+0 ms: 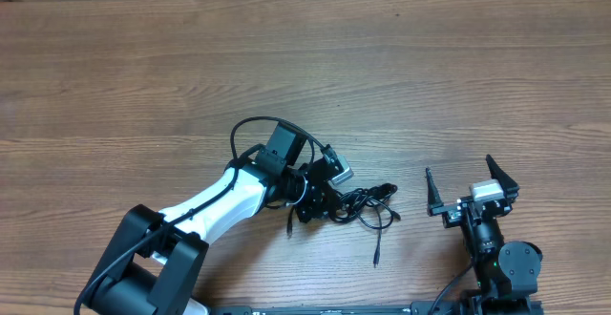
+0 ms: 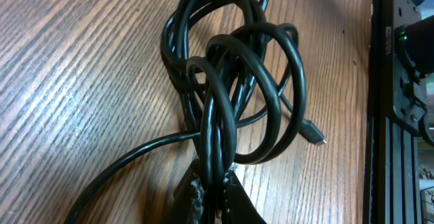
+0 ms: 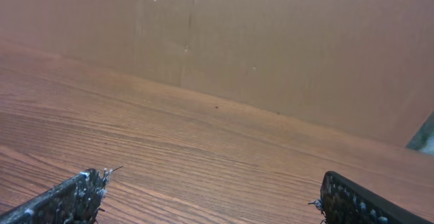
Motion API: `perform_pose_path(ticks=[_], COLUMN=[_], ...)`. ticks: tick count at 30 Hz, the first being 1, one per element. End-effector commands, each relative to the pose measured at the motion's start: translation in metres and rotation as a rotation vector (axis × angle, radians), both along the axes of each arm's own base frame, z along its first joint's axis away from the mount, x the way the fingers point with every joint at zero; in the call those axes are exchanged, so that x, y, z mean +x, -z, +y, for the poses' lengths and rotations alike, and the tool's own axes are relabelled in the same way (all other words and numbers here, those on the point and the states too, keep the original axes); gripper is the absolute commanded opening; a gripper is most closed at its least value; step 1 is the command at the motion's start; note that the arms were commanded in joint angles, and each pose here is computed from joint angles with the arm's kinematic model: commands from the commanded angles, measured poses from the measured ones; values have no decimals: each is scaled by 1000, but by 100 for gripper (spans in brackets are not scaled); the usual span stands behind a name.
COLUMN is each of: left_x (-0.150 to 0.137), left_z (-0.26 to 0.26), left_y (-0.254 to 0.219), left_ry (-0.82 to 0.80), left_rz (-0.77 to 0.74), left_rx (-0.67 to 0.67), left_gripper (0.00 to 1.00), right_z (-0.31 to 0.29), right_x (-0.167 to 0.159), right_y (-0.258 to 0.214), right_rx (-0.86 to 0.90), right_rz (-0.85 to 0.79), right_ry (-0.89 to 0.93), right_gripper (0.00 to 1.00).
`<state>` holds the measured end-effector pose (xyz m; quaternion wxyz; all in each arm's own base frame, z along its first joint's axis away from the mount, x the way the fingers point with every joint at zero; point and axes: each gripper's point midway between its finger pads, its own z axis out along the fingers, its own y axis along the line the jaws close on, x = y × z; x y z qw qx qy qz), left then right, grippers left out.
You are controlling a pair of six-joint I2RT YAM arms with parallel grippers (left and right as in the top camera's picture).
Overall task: Untangle cables
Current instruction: 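Lower the left gripper and grasp the cable bundle, lifting it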
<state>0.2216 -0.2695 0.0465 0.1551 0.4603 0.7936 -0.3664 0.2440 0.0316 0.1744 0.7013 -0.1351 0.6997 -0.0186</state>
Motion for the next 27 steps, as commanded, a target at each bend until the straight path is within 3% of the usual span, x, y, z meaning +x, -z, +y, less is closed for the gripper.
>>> perform_pose_path(ticks=[1, 10, 18, 27], left_x=[-1, 8, 7, 3], left_z=[-13, -22, -23, -20], left_y=[-17, -71, -146, -163], left_ry=[28, 26, 41, 5], left_rz=[19, -74, -253, -240], left_rx=[-89, -189, -309, -334], left_gripper=[4, 4, 4, 4], right_z=[-1, -1, -1, -1], right_x=[0, 0, 0, 0], right_y=[2, 2, 2, 2], right_rx=[0, 0, 0, 0], right_rz=[-1, -1, -1, -1], right_ry=[7, 7, 7, 7], right_gripper=[100, 100, 100, 100])
